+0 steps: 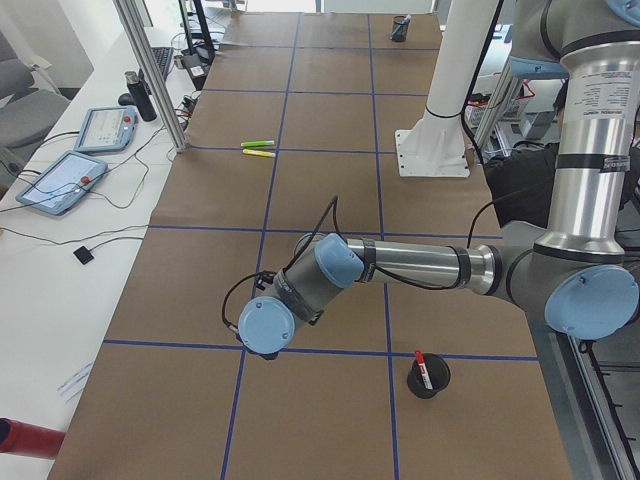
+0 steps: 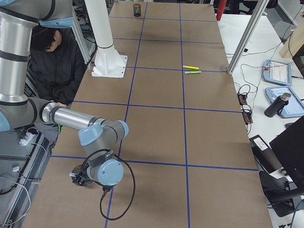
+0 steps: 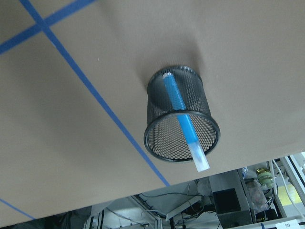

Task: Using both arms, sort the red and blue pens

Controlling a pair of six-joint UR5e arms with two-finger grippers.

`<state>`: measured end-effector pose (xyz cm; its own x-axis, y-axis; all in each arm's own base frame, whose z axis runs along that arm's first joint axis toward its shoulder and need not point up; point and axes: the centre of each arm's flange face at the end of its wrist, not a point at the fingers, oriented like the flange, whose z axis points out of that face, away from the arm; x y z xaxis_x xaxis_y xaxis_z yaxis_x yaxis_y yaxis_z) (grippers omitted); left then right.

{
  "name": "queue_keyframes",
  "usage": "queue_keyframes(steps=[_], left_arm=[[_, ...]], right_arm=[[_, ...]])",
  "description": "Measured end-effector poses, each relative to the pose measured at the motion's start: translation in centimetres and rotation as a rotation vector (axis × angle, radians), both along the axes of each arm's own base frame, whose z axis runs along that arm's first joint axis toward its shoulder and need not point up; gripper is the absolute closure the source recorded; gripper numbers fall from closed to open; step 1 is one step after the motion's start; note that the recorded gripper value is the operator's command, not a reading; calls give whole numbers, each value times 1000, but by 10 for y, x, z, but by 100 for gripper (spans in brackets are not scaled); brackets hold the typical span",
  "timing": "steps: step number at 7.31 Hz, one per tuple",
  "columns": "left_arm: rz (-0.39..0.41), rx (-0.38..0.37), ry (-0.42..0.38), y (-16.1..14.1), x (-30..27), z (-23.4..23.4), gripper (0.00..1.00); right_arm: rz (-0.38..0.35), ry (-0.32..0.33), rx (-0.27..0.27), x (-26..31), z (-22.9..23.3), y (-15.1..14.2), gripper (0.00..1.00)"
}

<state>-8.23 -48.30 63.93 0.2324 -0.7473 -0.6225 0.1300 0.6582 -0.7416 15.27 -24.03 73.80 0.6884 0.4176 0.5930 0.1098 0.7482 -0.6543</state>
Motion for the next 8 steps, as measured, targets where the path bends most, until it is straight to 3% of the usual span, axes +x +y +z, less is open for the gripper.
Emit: queue_keyframes(steps=[1,3,5,6,8], left_arm=[[54,89,-85,-8,-2,1,1],[129,301,-274,-20,-10,1,0],[129,458,-346,-32,-14,-9,0],[120,532,-365,-37,-14,-17,0],[122,621,-404,-47,-12,-28,0]], right_arm=[[48,53,79,5,-8,-27,0],[153,116,305,12,-19,-72,0],[219,93,515,6,-38,-106,0],[257,75,564,-6,-56,-130,0],[296,76,564,-43,-99,-190,0]])
